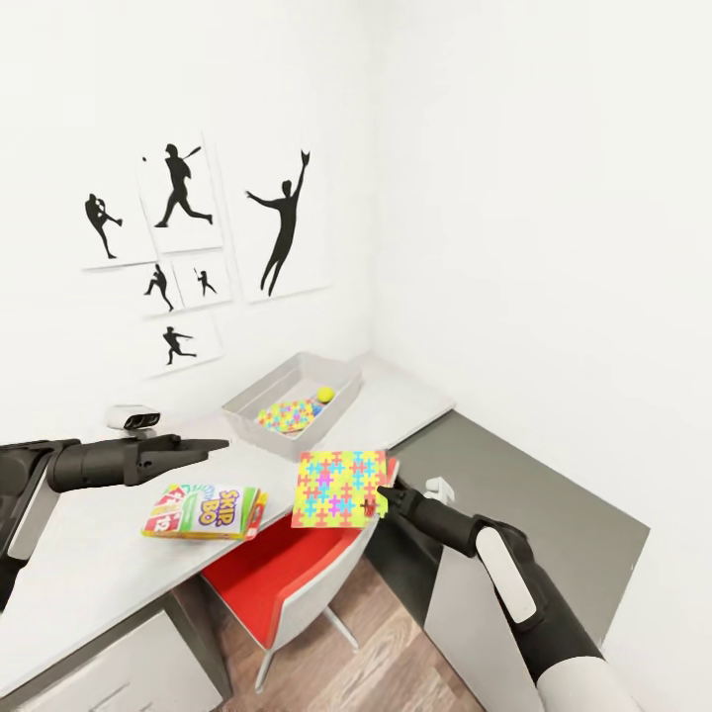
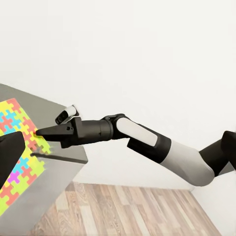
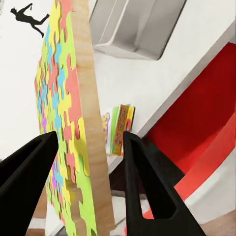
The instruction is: Put all the toys in the child's room - the three board games (two on the bed and one on the table), the two jigsaw puzzles on the table, and the tennis ball on the table - inside the toy box on the table in the child's room.
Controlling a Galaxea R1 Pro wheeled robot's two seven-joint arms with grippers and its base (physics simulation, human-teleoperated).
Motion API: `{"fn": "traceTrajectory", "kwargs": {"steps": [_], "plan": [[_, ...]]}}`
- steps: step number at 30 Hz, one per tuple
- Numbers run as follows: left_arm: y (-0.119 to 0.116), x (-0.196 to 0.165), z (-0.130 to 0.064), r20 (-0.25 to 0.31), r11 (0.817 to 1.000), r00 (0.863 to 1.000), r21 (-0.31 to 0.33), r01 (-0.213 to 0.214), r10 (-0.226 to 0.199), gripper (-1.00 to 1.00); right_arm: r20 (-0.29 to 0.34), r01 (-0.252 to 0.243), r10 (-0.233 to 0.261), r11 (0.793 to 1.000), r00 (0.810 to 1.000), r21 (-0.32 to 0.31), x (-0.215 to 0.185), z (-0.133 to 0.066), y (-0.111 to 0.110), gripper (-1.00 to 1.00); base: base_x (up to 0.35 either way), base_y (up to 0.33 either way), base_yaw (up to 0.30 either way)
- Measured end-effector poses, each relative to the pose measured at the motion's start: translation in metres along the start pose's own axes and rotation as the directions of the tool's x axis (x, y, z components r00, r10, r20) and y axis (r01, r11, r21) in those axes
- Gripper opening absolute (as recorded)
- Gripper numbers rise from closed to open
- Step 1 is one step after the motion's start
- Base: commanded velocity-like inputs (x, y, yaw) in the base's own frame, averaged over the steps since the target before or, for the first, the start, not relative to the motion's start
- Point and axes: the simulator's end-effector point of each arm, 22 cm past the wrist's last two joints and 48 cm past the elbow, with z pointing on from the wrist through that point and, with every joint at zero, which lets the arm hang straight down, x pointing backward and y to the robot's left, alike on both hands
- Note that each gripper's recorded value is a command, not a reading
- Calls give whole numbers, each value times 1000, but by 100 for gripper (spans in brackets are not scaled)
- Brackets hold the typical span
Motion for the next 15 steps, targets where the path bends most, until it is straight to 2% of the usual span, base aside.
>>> {"fn": "traceTrajectory", "kwargs": {"steps": [5,15], "plan": [[-1,-1,0,1,1000,1000,0,-2,2,100,2,0,0,1000,1000,-2,-1,0,1,-100,0,1,168],[-1,-1,0,1,1000,1000,0,-3,3,100,1,1,-1,1000,1000,-2,-1,0,2,-100,0,0,12]]}}
